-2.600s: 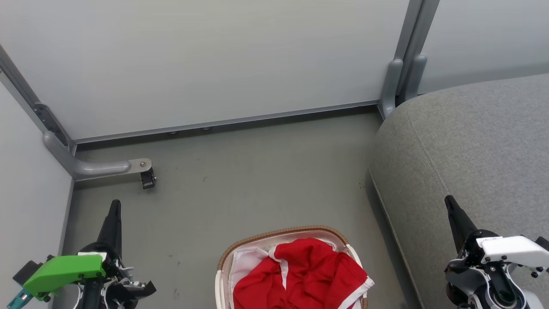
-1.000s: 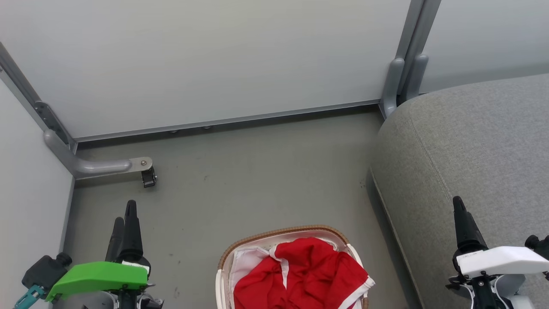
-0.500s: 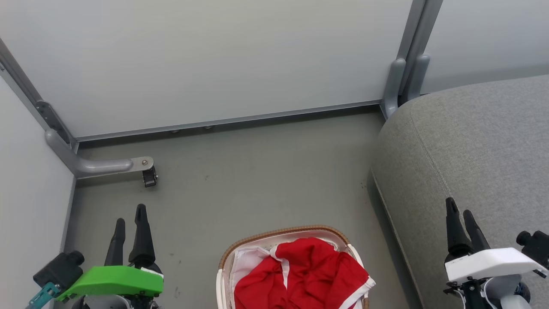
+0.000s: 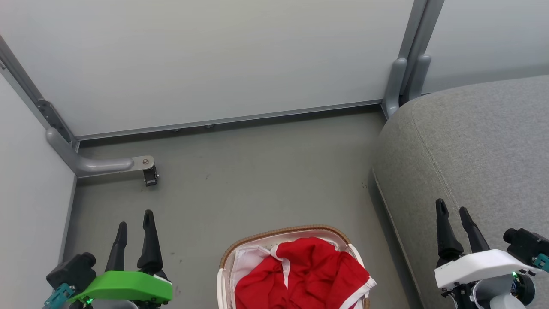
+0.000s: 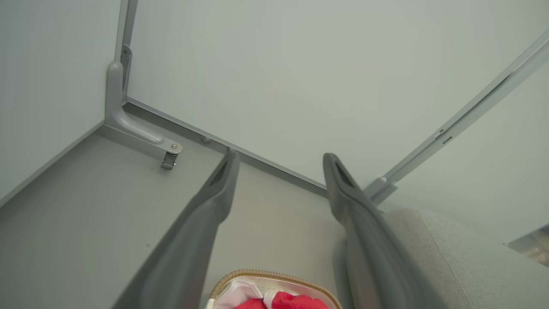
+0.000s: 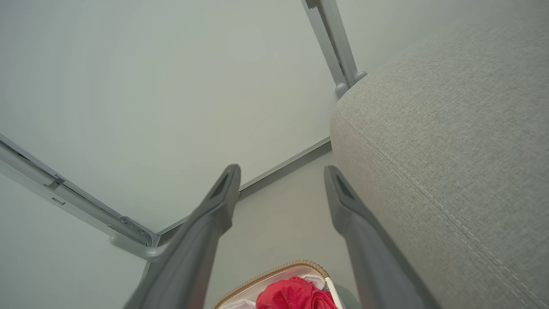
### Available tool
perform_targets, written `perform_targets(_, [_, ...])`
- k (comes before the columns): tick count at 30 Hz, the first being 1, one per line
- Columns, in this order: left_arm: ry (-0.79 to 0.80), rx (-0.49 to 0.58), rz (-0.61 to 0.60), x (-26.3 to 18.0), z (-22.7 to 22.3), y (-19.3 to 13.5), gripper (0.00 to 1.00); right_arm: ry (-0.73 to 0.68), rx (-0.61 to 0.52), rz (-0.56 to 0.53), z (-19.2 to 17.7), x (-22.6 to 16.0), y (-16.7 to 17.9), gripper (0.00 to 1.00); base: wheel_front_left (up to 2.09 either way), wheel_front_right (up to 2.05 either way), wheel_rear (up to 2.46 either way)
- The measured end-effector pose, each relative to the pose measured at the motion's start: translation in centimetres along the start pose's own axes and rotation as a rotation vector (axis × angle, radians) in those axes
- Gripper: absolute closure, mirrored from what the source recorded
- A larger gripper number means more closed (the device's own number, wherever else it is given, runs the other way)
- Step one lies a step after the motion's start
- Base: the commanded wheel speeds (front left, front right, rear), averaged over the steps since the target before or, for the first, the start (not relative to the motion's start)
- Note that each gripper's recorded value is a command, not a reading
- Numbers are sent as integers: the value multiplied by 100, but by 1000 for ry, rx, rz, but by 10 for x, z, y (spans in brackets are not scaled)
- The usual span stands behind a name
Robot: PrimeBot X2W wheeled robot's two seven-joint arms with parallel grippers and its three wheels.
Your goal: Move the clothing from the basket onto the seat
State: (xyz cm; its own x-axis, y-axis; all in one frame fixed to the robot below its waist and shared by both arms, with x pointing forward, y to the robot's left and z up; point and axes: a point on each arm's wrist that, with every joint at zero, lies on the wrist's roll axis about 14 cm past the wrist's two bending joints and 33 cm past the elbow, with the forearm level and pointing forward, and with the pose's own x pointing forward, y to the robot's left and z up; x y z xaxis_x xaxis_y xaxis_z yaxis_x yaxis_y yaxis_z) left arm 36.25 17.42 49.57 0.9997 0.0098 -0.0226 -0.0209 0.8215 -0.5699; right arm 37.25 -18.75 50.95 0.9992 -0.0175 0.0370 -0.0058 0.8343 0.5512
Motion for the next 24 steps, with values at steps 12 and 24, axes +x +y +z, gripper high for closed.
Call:
perform_targets(12, [-2,100,-1,-5,-4,3,0,-6,-123,8,0,-3,-1,0,0,0,0])
perform_targets(24, [9,186,-22,-7,-11,0,0,-10,-233,45,-2,-2,6,0,0,0,0])
